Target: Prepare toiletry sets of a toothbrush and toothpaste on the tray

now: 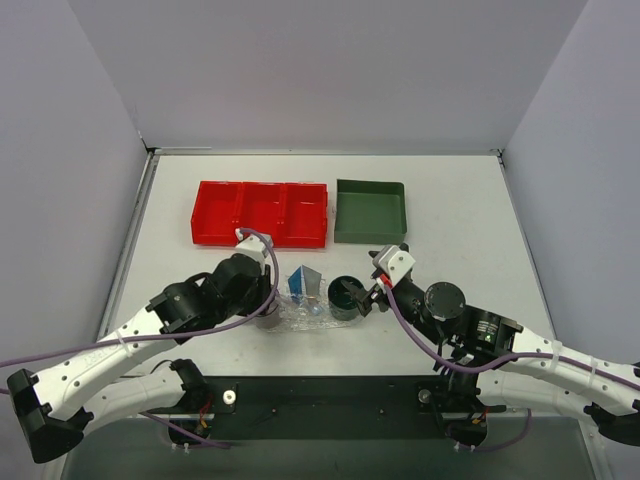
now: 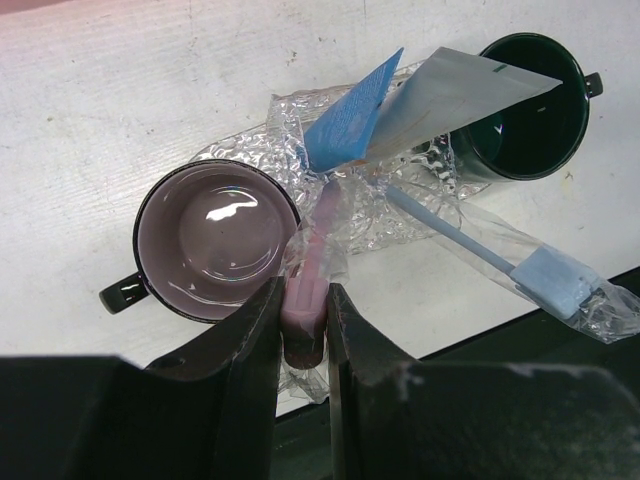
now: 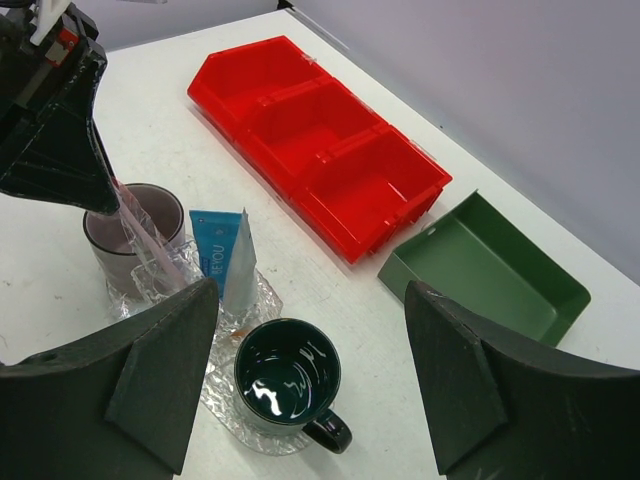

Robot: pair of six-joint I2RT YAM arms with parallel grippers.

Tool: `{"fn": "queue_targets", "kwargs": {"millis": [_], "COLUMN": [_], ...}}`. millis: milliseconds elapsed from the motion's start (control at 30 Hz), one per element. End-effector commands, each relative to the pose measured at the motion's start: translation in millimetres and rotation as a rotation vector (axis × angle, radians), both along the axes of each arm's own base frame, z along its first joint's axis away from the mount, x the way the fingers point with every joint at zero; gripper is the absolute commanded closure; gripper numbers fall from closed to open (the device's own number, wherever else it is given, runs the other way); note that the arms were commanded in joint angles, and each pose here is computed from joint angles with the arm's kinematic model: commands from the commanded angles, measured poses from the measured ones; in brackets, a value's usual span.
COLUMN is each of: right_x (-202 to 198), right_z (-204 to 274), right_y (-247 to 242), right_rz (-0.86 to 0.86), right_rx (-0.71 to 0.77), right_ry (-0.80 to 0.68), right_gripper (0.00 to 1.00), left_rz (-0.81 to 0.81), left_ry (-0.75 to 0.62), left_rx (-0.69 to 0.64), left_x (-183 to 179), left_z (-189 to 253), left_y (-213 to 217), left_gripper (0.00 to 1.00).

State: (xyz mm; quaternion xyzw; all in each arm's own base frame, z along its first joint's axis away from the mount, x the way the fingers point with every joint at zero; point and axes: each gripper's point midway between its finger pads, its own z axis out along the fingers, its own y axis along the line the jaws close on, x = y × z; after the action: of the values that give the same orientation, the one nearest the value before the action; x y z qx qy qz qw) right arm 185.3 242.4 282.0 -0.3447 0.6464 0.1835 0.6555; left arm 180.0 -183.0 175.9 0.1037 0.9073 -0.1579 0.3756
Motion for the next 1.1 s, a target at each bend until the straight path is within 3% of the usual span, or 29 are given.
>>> {"fn": "queue_targets", "kwargs": {"millis": [0,833,933,1067], "right_x": [2,4,4,4], "right_z": [9,4,4,4], "right_y": [-1,-4,-3,-3], "right_rz": [-0.015,-0.024,-0.024,-0.022], "right_rx": [0.054,0.045,0.044,0.043], "right_ry": [-0.012,0.001,0.005,0.005], "right_gripper": [0.30,0.27,0.27,0.27], "left_rz": [0.040,0.009,0.007,0.002], "left_ry": [-0.056,-0.021,-0.025,-0.035], "left_rx": [-0.028,-0.052,-0.056,-0.058], "left_x": [10,3,2,3], "left_z": [12,-4,-2,2], "left_y": [-3,-18,-18,-17], "left_gripper": [1.00,0.99,0.84,0.73]}}
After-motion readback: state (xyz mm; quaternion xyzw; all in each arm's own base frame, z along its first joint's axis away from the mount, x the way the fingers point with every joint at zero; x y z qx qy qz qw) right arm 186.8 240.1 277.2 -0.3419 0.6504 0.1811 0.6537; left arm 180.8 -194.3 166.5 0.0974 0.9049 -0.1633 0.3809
